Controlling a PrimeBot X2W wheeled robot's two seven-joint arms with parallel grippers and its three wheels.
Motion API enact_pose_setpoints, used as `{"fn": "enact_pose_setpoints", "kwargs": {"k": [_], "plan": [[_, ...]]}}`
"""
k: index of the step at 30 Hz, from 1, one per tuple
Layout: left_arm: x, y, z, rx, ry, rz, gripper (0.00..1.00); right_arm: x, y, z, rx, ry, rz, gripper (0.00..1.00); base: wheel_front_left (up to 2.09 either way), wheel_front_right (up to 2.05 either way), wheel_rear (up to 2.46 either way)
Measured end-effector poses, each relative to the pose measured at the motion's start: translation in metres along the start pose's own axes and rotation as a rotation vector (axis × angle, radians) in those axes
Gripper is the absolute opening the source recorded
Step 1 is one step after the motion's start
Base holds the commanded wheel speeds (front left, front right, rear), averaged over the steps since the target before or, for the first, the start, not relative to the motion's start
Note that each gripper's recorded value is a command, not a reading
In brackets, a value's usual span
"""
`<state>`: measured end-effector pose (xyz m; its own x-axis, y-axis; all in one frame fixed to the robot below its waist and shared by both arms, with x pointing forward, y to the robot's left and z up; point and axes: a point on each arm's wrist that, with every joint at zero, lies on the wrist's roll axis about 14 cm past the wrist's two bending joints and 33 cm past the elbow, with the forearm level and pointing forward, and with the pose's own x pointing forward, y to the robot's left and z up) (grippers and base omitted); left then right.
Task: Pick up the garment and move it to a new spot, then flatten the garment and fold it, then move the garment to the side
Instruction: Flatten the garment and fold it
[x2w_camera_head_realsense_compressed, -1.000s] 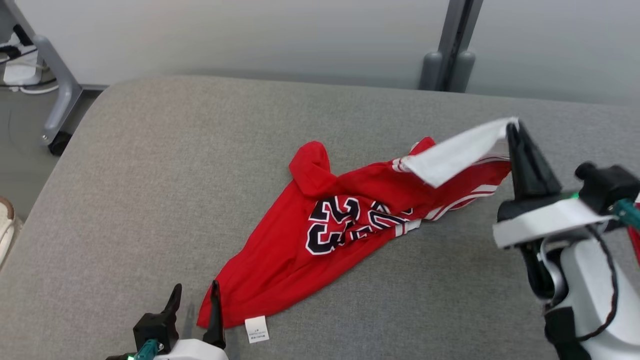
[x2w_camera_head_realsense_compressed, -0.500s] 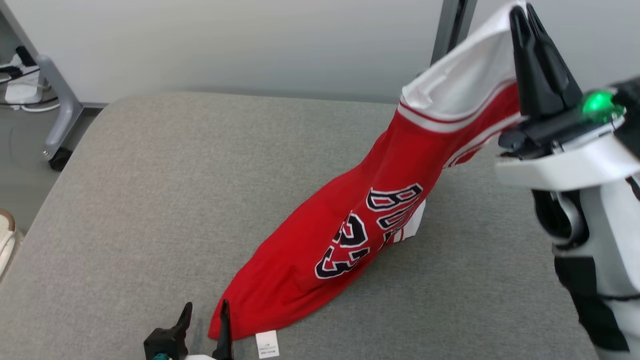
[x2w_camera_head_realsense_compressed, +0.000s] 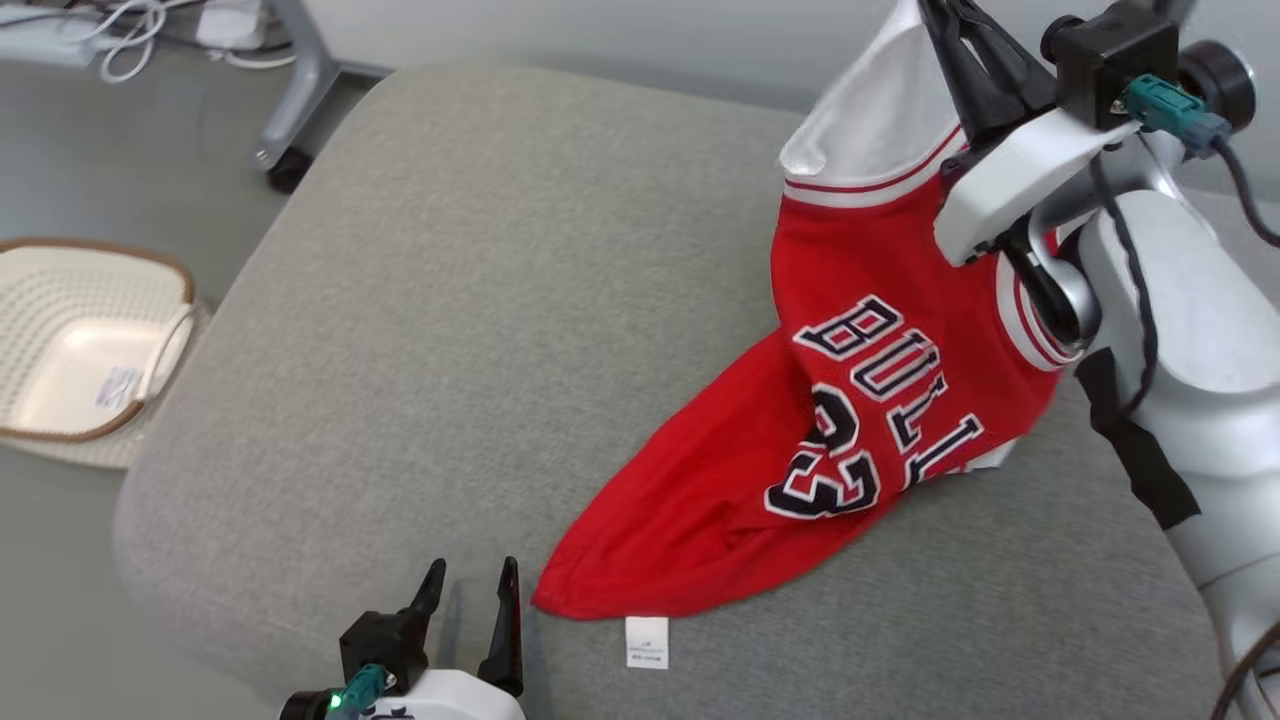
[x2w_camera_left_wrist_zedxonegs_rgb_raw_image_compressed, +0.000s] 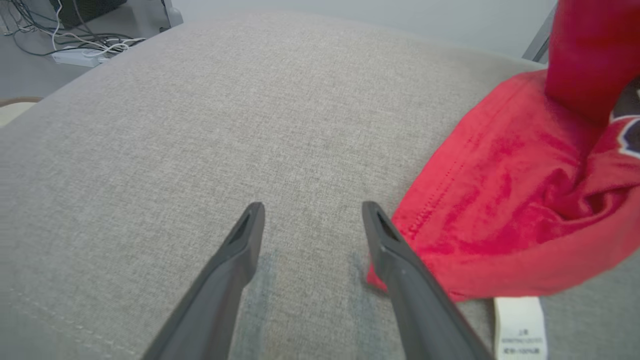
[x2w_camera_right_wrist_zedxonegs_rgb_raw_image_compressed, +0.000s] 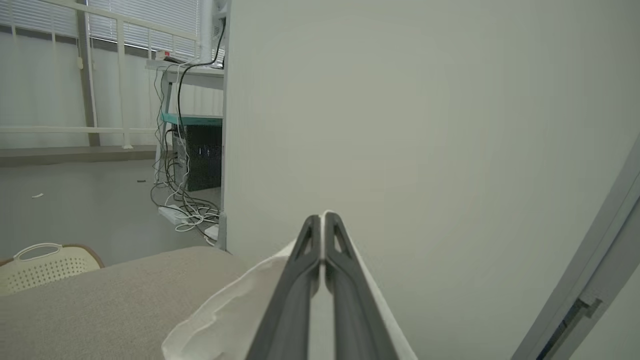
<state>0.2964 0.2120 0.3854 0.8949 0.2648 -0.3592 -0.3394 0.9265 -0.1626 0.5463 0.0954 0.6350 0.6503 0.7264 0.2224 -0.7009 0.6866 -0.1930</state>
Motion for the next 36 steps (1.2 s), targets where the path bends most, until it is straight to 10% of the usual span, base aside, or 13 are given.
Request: {"fn": "enact_pose_setpoints", "kwargs": {"k": [1, 12, 21, 36], "plan": [[-0.001, 0.003, -0.001, -0.001, 0.005, 0.014, 1.0, 0.005, 0.005, -0.012, 0.033, 0.023, 0.004, 1.0, 0.0, 0.0, 0.0], [0.007, 0.008, -0.007, 0.011, 0.036, 0.048, 1.0, 0.011, 0.0, -0.061, 0.134, 0.087, -0.019, 1.0, 0.0, 0.0, 0.0], [0.021, -0.017, -0.003, 0.038, 0.026, -0.039, 1.0, -0.09, -0.043, -0.122, 0.219, 0.222, -0.205, 1.0, 0.0, 0.0, 0.0], [0.024, -0.03, -0.004, 0.049, 0.027, -0.086, 1.0, -0.181, 0.004, -0.196, 0.371, 0.45, -0.256, 1.0, 0.0, 0.0, 0.0]]}}
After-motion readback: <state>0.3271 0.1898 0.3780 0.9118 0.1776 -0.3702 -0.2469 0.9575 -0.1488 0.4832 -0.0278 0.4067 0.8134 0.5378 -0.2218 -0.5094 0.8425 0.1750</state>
